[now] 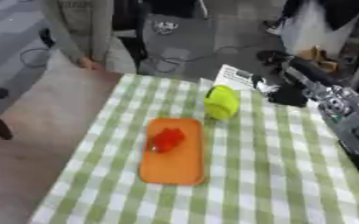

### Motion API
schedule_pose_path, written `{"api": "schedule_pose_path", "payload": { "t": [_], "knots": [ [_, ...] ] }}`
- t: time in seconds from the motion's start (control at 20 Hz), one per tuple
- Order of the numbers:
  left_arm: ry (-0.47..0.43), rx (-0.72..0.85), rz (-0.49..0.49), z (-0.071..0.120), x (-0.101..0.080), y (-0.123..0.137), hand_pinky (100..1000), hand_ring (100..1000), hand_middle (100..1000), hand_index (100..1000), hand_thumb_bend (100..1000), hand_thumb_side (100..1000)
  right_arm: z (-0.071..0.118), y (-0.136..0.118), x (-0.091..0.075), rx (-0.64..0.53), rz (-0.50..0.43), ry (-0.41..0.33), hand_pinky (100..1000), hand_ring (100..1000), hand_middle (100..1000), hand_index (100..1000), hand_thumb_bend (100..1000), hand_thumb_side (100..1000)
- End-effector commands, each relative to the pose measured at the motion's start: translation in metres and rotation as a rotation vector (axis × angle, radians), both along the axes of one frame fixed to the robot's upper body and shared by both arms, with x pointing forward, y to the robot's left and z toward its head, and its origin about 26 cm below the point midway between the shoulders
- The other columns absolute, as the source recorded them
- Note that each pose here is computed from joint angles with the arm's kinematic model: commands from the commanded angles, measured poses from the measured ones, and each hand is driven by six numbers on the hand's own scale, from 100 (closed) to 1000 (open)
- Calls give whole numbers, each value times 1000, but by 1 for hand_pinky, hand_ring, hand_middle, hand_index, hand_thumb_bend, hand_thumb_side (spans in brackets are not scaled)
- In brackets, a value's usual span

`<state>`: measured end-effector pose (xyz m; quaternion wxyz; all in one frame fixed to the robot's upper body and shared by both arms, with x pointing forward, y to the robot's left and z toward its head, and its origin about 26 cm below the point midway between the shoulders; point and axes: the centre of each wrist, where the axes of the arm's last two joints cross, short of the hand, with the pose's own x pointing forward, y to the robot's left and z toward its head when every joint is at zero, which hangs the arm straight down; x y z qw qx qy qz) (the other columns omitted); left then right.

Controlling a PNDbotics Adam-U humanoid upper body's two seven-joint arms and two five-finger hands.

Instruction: Pick up objects on the table and place them in the box.

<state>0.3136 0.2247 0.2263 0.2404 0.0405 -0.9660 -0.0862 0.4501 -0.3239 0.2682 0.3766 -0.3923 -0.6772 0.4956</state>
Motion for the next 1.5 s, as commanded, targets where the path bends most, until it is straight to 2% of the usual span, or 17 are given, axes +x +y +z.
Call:
{"api": "schedule_pose_path", "payload": {
  "t": [0.05,0.3,0.5,0.8,1.15,1.5],
  "knots": [
    [-34,8,-15,8,-3,-2,332,704,810,786,100,934,11,-6,5,-76,-39,8,882,941,962,965,342,656],
    [-36,9,-28,9,-3,-4,331,704,811,786,100,935,14,-7,10,-114,-82,-1,881,941,961,966,346,646],
    [-41,8,-33,10,-3,-4,329,704,811,786,100,937,17,-8,12,-128,-166,-72,854,925,948,961,370,611],
    [-47,7,-37,12,-3,-5,327,704,811,787,100,940,16,-9,14,-140,-218,-135,838,923,947,965,390,608],
    [-49,7,-39,12,-3,-5,325,704,812,787,100,942,14,-3,15,-145,-197,-144,830,920,948,964,381,618],
    [-51,7,-42,13,-3,-6,324,705,812,788,100,942,15,11,15,-172,-106,-110,829,915,950,966,368,634]
  ]
}}
